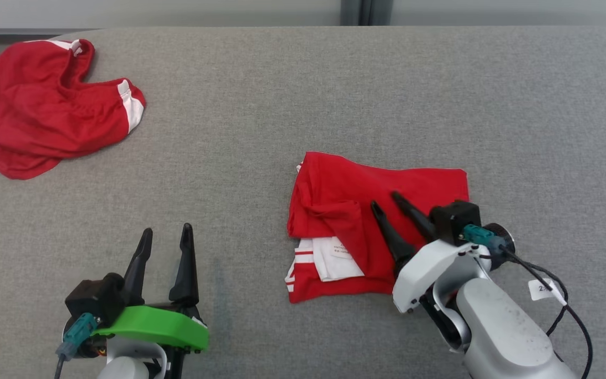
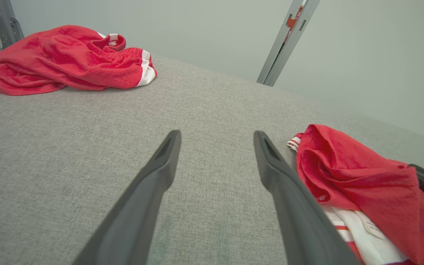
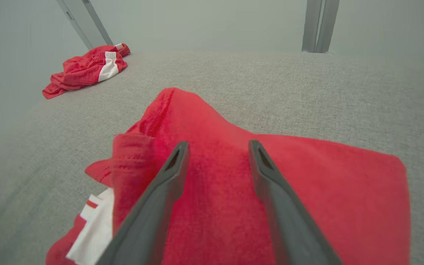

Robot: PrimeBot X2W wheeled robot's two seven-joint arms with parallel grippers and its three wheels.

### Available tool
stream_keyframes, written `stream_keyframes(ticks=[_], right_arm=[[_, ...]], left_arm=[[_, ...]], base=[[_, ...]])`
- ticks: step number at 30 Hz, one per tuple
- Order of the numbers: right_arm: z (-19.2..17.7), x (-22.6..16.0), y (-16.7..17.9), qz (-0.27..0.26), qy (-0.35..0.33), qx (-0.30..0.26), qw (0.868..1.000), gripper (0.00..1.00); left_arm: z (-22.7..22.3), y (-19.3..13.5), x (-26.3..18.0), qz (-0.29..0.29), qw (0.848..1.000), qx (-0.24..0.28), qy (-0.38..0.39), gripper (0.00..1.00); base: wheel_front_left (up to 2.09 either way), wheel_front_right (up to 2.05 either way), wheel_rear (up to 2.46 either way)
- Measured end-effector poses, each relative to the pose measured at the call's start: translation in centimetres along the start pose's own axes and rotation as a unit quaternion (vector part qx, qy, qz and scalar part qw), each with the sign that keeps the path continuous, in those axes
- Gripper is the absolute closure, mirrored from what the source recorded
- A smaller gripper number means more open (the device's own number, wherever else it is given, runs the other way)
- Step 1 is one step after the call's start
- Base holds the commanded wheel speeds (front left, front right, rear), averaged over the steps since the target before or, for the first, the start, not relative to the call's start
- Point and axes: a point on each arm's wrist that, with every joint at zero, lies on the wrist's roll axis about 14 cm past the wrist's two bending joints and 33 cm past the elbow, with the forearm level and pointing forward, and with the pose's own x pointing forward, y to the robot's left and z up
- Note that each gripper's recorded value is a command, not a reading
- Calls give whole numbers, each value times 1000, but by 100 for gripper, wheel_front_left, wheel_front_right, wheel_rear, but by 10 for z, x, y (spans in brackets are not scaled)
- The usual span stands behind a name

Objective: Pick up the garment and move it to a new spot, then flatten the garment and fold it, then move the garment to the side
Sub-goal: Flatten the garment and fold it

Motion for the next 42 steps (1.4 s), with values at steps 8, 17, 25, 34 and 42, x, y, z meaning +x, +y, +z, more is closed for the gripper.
stream_keyframes(ticks=[8, 17, 25, 34, 42], right_arm=[[-22, 21, 58, 88, 38, -18, 995, 100], [-54, 17, 117, 187, 97, -42, 977, 100], [-28, 23, 103, 167, 44, -34, 984, 96], [38, 14, 32, 47, -69, -12, 996, 0], [49, -40, -32, -77, -111, -4, 991, 0]], left_arm=[[5, 16, -8, 26, 1000, 1, -8, 0], [9, 28, -15, 48, 999, -3, -17, 0], [8, 22, -9, 38, 999, -7, -16, 0], [14, 4, 1, 12, 1000, -3, -28, 0], [20, -6, 2, 3, 999, 17, -46, 0]], base=[[0, 0, 0], [0, 0, 0], [0, 0, 0], [0, 0, 0], [0, 0, 0]])
